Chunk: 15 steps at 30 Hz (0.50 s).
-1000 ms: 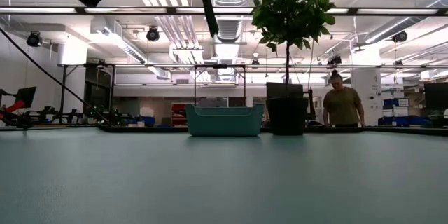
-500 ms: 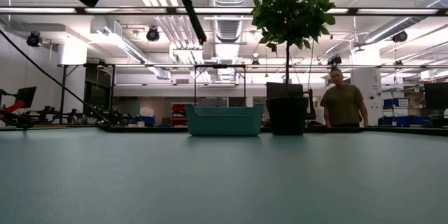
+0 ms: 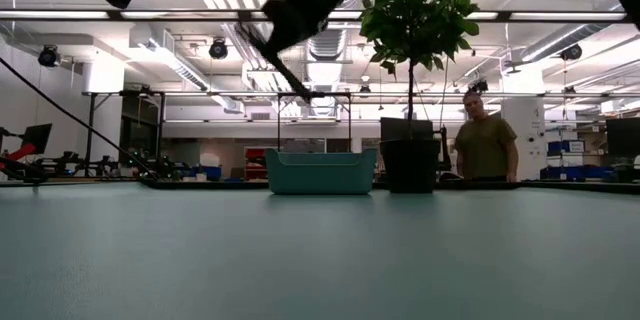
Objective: Pick and place USB-C Cables
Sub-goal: Put the green charger cable into the green bin
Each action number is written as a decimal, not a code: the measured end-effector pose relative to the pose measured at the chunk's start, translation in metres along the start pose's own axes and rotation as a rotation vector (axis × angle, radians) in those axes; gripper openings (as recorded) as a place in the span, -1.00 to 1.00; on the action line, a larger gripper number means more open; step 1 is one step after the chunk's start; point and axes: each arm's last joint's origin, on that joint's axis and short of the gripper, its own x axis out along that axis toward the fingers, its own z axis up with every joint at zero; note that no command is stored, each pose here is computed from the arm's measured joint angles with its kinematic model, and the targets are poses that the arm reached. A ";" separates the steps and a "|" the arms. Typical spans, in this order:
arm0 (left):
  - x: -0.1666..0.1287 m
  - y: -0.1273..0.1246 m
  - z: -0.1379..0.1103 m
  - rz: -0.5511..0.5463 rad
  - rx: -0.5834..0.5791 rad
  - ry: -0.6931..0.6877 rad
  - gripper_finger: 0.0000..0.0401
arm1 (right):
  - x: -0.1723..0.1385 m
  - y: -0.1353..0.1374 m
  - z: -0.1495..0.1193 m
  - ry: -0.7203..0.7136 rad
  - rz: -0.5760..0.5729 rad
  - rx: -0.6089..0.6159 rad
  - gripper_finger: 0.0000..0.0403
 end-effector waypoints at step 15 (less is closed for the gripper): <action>-0.008 0.005 0.000 0.001 -0.004 -0.004 -0.08 | 0.077 -0.010 -0.020 0.401 -0.002 -0.139 -0.81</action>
